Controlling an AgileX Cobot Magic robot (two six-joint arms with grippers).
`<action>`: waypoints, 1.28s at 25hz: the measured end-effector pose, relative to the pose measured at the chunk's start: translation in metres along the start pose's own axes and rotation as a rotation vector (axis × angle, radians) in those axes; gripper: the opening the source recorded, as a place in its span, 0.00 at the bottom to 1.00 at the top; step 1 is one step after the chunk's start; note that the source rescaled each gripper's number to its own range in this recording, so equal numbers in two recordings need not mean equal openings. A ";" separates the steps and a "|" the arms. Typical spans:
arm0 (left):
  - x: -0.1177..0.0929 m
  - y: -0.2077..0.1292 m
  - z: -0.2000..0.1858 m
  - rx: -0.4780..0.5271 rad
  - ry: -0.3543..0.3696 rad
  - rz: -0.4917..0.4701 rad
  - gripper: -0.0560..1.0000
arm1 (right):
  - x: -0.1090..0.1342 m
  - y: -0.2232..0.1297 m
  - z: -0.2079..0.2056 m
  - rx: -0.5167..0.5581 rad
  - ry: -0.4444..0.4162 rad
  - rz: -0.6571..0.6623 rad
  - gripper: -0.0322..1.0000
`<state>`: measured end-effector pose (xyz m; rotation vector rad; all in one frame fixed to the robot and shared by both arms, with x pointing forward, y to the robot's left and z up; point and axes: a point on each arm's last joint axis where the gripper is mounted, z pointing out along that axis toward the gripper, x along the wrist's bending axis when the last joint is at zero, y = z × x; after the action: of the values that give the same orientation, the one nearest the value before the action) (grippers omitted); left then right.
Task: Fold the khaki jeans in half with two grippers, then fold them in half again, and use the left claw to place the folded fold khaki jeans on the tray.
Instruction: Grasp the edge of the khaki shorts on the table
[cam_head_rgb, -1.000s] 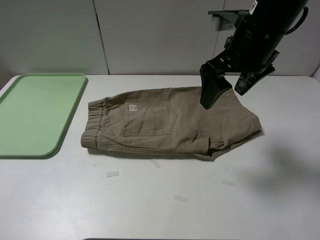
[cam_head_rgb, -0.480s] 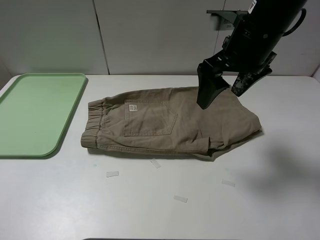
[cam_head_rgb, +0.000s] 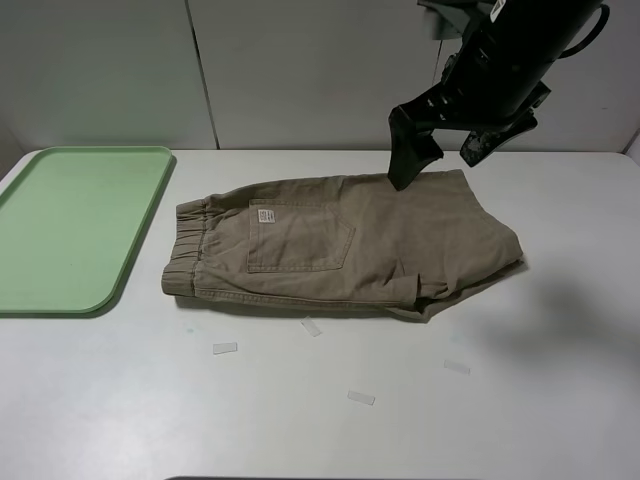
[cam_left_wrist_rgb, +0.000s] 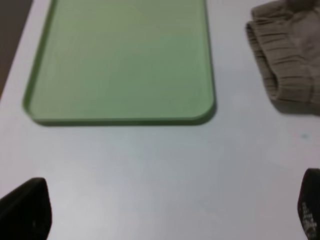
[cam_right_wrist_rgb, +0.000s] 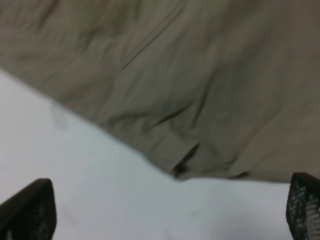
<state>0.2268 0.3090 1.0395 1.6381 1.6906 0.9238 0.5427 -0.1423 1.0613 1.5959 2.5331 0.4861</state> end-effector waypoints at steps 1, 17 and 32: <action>0.000 0.000 0.000 0.001 0.016 -0.011 0.99 | -0.004 0.002 0.003 -0.009 -0.011 0.018 1.00; -0.001 0.000 -0.001 0.003 0.058 -0.040 0.99 | -0.109 0.006 0.112 0.084 -0.104 0.233 1.00; -0.001 0.000 -0.001 0.003 0.058 -0.040 0.99 | -0.174 0.002 0.160 0.169 -0.216 0.235 1.00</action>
<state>0.2262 0.3081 1.0395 1.5880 1.7577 0.9577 0.6627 -0.2629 0.8979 1.9024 2.2927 0.1121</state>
